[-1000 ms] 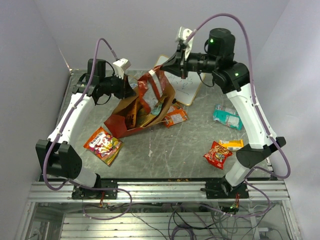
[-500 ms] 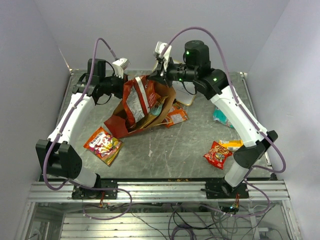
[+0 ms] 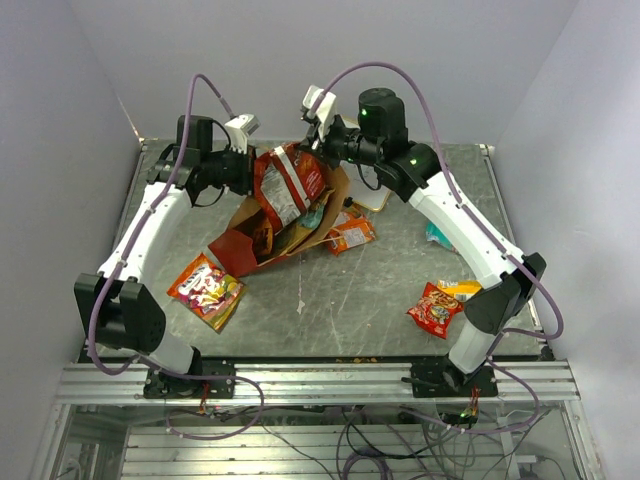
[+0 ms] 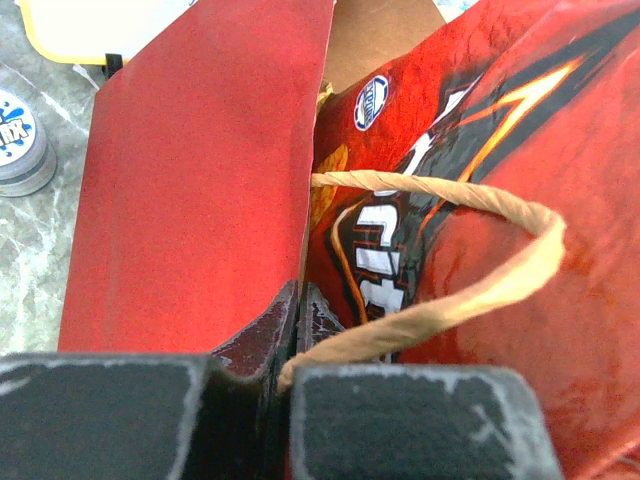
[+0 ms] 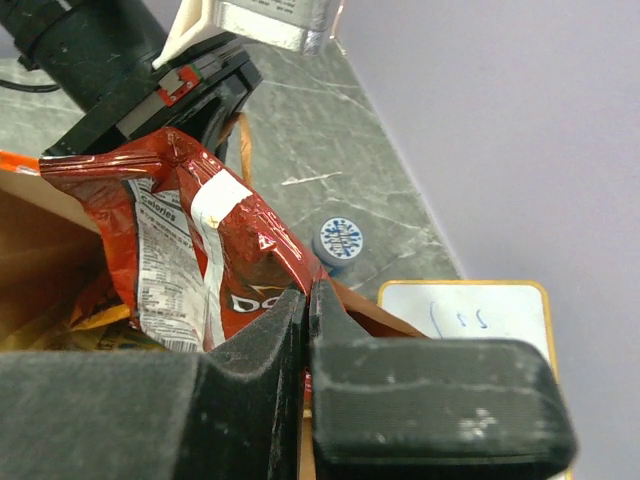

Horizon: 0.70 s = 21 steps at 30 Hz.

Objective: Place the snacks into the paper bag
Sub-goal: Place the snack in the paper bag.

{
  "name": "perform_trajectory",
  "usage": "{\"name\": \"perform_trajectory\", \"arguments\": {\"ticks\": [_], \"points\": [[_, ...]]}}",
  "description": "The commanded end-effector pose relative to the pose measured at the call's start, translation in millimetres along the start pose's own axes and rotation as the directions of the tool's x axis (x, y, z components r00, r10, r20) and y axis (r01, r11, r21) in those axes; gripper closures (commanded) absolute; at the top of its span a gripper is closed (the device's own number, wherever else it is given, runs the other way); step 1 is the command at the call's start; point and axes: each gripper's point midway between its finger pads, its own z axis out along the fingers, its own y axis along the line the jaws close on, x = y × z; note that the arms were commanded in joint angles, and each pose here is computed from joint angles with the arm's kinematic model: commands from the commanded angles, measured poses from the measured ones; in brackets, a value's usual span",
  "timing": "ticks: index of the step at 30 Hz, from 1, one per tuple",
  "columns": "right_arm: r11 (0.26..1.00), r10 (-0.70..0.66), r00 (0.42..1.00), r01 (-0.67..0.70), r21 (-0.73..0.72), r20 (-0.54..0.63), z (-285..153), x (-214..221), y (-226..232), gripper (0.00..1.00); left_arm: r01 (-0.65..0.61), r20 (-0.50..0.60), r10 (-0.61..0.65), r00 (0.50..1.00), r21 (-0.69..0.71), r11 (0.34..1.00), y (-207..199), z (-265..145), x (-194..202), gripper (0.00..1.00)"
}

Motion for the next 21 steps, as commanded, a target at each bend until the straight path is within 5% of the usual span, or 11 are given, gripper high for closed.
{"name": "perform_trajectory", "arguments": {"ticks": [1,10,21], "points": [[0.994,-0.073,0.995,0.067,0.090,0.066,1.7,-23.6,-23.1,1.00,-0.018,0.050,0.017,0.999,0.035,0.999,-11.8,-0.7,-22.1,0.93],[0.967,-0.231,0.973,0.227,-0.113,-0.024,8.6,25.1,16.5,1.00,0.003,0.045,-0.005,0.999,0.053,0.999,-14.0,0.3,-23.8,0.93],[0.842,-0.379,0.917,0.285,-0.458,-0.127,-0.7,89.5,129.1,1.00,-0.006,0.050,0.003,0.999,0.059,0.998,-16.0,-1.6,-24.1,0.93]]}}
